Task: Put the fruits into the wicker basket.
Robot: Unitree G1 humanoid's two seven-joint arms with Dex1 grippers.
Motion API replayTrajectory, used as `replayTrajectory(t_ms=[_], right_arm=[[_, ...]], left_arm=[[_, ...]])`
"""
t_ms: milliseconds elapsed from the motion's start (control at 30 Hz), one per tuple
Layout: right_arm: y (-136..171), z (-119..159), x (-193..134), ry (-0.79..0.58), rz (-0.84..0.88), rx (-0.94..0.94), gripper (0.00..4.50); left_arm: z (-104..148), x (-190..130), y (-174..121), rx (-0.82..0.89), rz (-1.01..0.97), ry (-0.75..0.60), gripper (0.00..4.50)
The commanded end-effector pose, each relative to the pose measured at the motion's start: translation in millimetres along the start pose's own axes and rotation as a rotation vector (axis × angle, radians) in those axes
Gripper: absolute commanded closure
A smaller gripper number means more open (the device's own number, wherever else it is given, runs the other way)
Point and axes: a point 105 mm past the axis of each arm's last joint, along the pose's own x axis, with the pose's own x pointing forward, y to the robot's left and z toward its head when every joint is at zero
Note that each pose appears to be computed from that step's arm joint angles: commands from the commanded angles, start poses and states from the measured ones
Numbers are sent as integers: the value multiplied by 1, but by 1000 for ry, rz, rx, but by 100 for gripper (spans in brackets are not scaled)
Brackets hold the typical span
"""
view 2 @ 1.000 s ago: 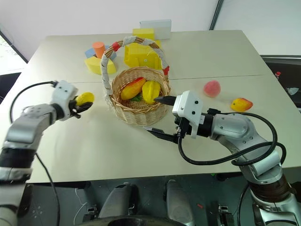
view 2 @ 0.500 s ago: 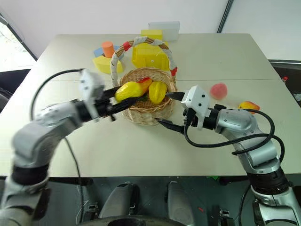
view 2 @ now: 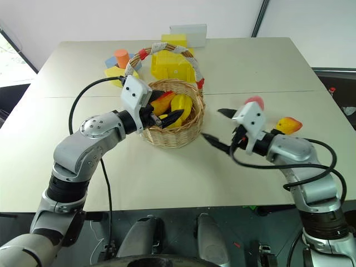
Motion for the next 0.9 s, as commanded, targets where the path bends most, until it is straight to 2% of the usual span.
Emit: replayTrajectory(t_ms=[33,133,367,667,900], right_arm=[[-47,-14,-18,39,-258,-1,0],[-79,-31,-32,109,-433,5,0],[-110,-59,-67,270,-596,-40,0],[-125,-83,-80,371,-640,-46,0],[-132,-96,-75,379,-622,-37,0]], left_arm=[[20,-9,-19,1,-113,-126,3],[11,-14,-31,-19,-184,-120,3],[-2,-16,-40,-14,-225,-85,3],[0,-16,-47,-10,-287,-105,3],[-6,-20,-53,-22,-339,-93,3]])
